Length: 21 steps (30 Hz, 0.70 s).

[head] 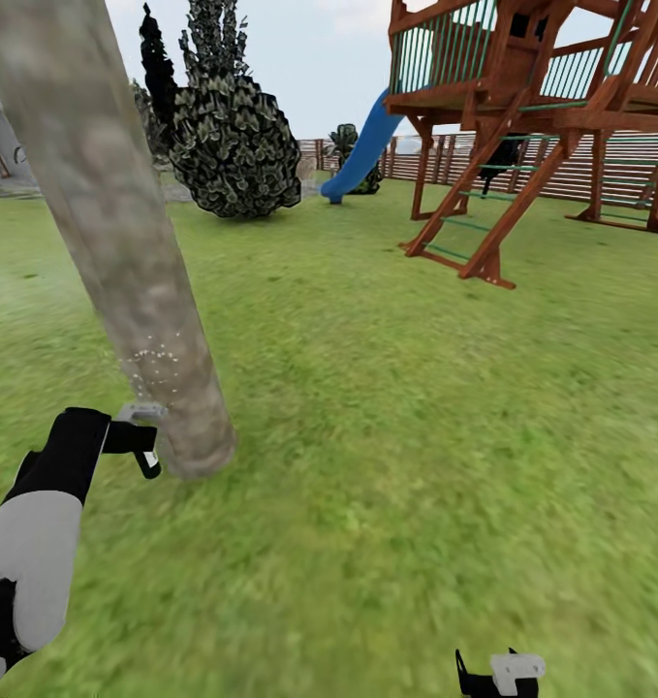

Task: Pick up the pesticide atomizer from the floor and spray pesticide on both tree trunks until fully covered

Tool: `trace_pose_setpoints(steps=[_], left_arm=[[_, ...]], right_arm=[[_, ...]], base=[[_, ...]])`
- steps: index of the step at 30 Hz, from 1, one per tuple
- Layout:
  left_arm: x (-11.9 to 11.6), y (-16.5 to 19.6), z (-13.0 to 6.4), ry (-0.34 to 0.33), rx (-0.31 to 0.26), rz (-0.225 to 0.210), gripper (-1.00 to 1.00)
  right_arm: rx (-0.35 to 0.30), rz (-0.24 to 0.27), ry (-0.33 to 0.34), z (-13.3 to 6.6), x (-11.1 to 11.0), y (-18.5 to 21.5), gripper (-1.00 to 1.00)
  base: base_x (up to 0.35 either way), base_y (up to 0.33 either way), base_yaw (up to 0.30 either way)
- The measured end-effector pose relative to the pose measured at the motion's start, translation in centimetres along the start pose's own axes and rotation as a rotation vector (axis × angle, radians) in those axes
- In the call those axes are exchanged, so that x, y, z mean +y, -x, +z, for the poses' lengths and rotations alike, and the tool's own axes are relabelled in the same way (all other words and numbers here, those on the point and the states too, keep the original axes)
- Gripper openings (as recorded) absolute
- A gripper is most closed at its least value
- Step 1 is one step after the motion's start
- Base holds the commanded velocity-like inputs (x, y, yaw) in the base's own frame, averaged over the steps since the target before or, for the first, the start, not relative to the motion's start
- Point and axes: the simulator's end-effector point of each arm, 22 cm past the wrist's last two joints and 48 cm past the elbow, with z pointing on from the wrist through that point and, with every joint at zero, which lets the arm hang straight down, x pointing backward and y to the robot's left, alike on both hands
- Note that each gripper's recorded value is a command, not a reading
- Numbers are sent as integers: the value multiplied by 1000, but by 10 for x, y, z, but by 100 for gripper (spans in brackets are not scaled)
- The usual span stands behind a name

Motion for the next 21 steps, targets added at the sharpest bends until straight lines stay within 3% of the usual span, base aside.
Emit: trace_pose_setpoints(steps=[7, 11, 13, 15, 16, 17, 18, 19, 21], left_arm=[[-8, 1, 1, -16, -3, -6, -100], [-13, -3, 4, -22, 5, -1, -100], [-7, -36, 13, -17, 50, -13, -100], [25, -69, 21, 42, 23, -51, -100], [21, -91, 32, 64, 49, -63, -100], [4, -106, 42, 39, 77, -80, -100], [-10, -108, 47, 22, 71, -83, -100], [-11, -104, 50, 34, 39, -74, -100], [-1, -115, 55, 76, 39, -81, -100]], right_arm=[[0, 0, 0, 0, 0, 0, 100], [1, 0, 1, 0, 0, 0, 100], [0, 0, 0, 0, 0, 0, 100], [-1, 0, 1, 0, 1, 0, 100], [-1, 0, 1, 0, 1, 0, 100], [0, 0, 2, 0, 1, 0, 100], [0, -2, 3, 0, 1, 0, 100], [0, -2, 4, 0, 1, 0, 100], [0, -3, 5, 0, 1, 0, 100]], base=[[-52, -250, 224], [14, -253, 38], [29, -86, 2], [2, -5, 0], [0, 0, 0], [0, 0, 0], [0, 0, 0], [0, 0, 0], [0, 0, 0]])
